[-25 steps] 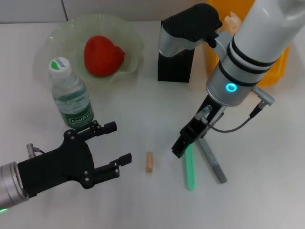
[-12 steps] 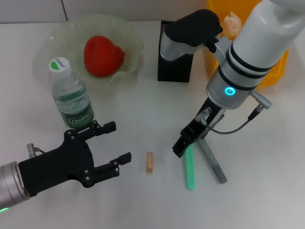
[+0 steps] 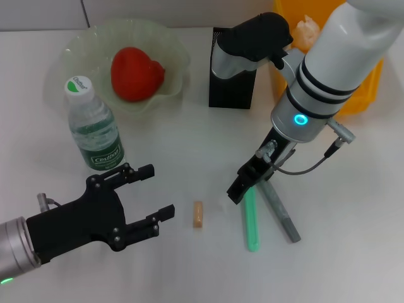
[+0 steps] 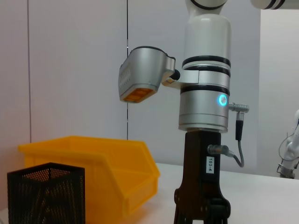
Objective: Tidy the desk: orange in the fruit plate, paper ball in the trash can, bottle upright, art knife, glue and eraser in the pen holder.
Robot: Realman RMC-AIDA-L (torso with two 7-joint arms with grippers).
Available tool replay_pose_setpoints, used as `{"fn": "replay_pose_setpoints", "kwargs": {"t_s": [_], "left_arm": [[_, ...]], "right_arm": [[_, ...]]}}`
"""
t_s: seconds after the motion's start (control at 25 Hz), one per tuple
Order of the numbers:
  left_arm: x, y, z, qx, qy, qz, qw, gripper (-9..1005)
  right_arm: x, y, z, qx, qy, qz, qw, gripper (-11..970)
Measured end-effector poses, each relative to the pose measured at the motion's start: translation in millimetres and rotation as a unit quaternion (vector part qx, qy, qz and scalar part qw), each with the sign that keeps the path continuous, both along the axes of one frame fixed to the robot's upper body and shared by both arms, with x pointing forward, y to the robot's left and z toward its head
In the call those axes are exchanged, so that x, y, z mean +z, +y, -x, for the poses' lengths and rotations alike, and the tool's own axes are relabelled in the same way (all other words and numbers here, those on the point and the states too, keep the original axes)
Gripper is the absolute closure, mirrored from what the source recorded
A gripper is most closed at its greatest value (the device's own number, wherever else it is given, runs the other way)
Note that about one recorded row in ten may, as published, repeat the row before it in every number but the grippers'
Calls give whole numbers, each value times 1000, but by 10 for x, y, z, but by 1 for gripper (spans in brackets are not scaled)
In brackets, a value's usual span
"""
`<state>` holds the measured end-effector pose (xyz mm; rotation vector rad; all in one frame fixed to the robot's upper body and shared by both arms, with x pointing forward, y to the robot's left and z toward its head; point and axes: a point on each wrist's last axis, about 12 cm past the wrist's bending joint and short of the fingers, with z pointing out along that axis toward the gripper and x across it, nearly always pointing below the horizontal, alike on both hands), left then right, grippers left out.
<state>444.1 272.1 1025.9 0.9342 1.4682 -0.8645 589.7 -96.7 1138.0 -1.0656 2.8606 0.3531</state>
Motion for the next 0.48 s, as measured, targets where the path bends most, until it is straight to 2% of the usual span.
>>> {"fn": "replay_pose_setpoints", "kwargs": {"t_s": [0.48], "left_arm": [[-21,9,-6,6,4,-6,1000,284]], "right_arm": [[-1,49,-19,-5,1,-8,1000,120]]}}
